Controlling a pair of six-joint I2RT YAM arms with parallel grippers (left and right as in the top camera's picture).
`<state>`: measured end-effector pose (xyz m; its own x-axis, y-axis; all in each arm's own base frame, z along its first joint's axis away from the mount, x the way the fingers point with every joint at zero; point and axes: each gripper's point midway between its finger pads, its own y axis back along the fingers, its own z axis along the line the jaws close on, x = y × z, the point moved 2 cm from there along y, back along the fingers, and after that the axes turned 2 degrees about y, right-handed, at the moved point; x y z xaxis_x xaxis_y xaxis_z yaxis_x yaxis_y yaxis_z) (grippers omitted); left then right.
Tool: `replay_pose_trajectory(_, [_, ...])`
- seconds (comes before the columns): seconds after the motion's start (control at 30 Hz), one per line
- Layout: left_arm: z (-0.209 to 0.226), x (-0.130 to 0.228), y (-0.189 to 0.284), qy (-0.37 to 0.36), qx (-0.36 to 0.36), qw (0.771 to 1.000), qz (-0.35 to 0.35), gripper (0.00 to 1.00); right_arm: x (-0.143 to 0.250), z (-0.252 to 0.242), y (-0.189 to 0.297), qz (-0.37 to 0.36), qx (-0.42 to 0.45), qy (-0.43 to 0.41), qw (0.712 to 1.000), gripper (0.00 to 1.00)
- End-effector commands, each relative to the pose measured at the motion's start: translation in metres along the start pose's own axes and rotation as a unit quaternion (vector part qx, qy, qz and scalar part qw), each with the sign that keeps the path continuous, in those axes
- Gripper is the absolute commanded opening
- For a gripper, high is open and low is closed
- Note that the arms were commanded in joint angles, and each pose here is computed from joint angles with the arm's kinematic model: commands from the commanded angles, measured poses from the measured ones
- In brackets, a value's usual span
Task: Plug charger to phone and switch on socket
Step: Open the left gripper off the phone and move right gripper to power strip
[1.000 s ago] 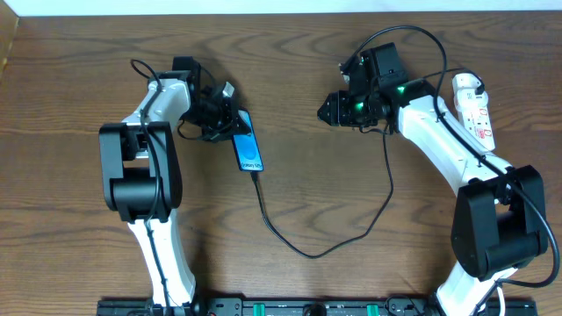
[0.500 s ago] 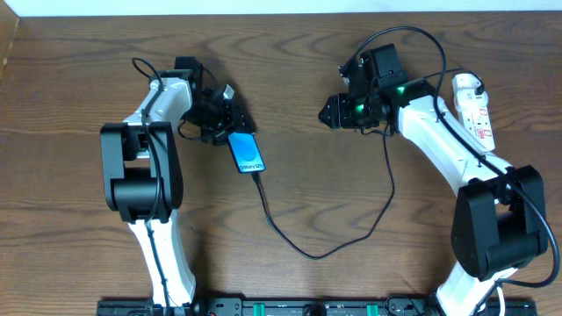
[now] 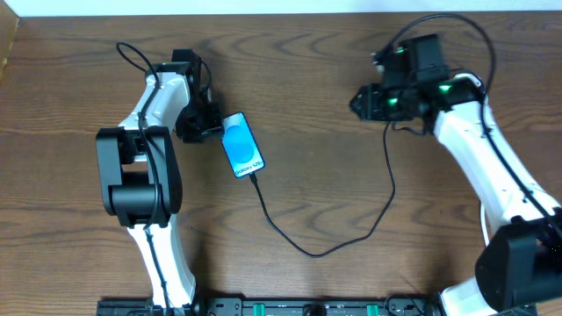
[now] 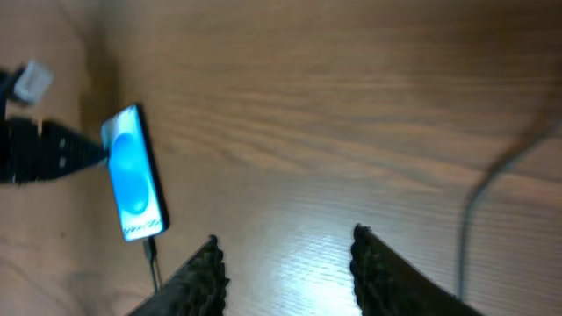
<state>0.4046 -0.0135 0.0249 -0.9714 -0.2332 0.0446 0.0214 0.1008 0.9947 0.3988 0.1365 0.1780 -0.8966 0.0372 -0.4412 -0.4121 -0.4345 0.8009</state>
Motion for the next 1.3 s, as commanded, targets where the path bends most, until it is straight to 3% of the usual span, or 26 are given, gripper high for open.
replay_pose_trajectory(0.0, [0.011,-0.008,0.06,0.004,-0.032,0.997,-0.077,0.51,-0.019,-0.036,0.037,-0.046,0.026,-0.031,0.998,0.28])
replay_pose_trajectory(0.1, [0.003,0.0,0.139,-0.002,-0.003,0.986,-0.169,0.51,-0.026,-0.084,0.059,-0.068,0.047,-0.086,0.993,0.02])
replay_pose_trajectory(0.13, [0.002,0.003,0.155,-0.003,0.002,0.982,-0.189,0.51,-0.026,-0.096,0.064,-0.072,0.05,-0.101,0.991,0.01])
replay_pose_trajectory(0.2, [0.0,0.014,0.195,-0.006,0.014,0.971,-0.238,0.62,-0.026,-0.131,0.081,-0.087,0.068,-0.14,0.984,0.01])
replay_pose_trajectory(0.33, [0.0,0.03,0.236,-0.01,0.026,0.956,-0.291,0.71,-0.018,-0.192,0.099,-0.103,0.095,-0.208,0.968,0.01])
replay_pose_trajectory(0.37, [0.0,0.032,0.239,-0.01,0.027,0.955,-0.295,0.72,-0.016,-0.201,0.098,-0.101,0.094,-0.219,0.966,0.01])
replay_pose_trajectory(0.4, [0.0,0.033,0.241,-0.01,0.028,0.954,-0.297,0.82,-0.012,-0.214,0.097,-0.099,0.093,-0.234,0.963,0.01])
replay_pose_trajectory(0.43, [0.0,0.033,0.241,-0.01,0.028,0.954,-0.297,0.86,-0.009,-0.228,0.095,-0.096,0.098,-0.244,0.96,0.01])
replay_pose_trajectory(0.57, [0.0,0.032,0.241,-0.01,0.028,0.954,-0.297,0.93,-0.002,-0.272,0.085,-0.102,0.111,-0.277,0.949,0.01])
replay_pose_trajectory(0.73, [0.0,0.032,0.241,-0.01,0.028,0.954,-0.297,0.94,-0.003,-0.302,0.067,-0.112,0.128,-0.29,0.942,0.01])
replay_pose_trajectory(1.27, [0.0,0.032,0.241,-0.01,0.028,0.954,-0.297,0.95,0.0,-0.335,0.029,-0.114,0.134,-0.306,0.936,0.01])
